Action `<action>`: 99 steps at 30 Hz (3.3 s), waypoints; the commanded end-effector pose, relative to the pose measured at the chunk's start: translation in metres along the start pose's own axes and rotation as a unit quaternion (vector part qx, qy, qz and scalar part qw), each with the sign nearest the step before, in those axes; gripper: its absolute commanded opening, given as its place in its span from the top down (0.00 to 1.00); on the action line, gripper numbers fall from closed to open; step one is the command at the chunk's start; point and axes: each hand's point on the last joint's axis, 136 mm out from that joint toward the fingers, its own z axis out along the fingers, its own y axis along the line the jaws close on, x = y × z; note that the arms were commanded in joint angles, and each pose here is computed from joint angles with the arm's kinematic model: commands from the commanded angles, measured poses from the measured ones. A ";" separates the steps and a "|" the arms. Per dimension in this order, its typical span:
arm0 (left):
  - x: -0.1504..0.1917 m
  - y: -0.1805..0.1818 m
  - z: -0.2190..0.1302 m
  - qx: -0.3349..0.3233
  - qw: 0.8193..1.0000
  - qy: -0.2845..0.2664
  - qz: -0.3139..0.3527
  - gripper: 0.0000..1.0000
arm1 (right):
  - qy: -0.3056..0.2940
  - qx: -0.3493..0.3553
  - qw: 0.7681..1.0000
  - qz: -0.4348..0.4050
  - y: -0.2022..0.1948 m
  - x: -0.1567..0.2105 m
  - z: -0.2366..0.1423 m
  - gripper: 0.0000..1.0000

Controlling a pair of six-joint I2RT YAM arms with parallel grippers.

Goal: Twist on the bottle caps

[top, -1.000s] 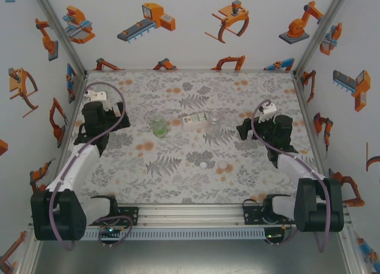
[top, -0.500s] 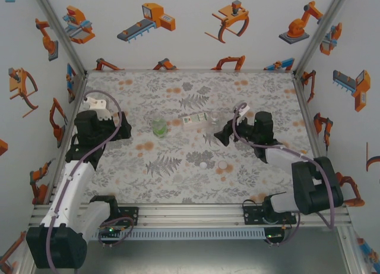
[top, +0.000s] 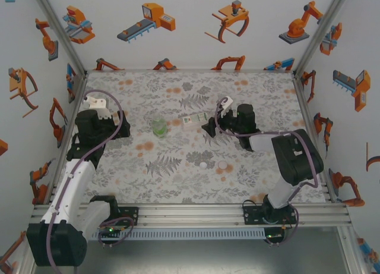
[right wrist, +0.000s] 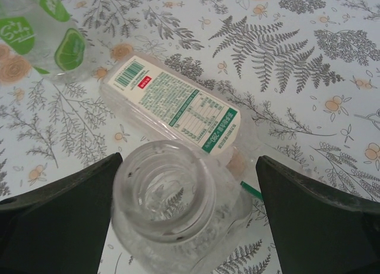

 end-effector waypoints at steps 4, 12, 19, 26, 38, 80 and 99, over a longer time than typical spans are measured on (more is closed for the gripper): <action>-0.006 -0.002 0.003 0.008 1.000 -0.009 -0.001 0.03 | -0.034 0.015 0.999 -0.016 -0.009 -0.014 0.008 0.20; -0.005 -0.002 0.005 0.010 1.000 -0.004 -0.008 0.03 | -0.038 0.021 0.999 -0.009 -0.009 -0.009 0.008 0.35; -0.007 -0.007 -0.003 0.018 1.000 -0.010 -0.018 0.03 | -0.051 0.029 0.998 -0.009 -0.006 -0.021 -0.004 0.47; -0.018 -0.031 -0.020 0.078 0.996 -0.035 -0.041 0.03 | -0.059 0.033 0.998 0.006 0.004 -0.044 -0.026 0.50; -0.056 -0.154 -0.051 0.296 0.953 -0.055 0.009 0.03 | 0.010 -0.012 0.999 0.039 0.045 -0.091 -0.076 0.56; -0.087 -0.394 -0.185 0.678 0.698 -0.195 0.119 0.09 | -0.200 -0.273 0.940 0.034 0.176 -0.282 -0.178 0.70; -0.085 -0.390 -0.191 0.681 0.693 -0.204 0.122 0.53 | -0.234 -0.263 0.936 0.008 0.184 -0.307 -0.198 0.69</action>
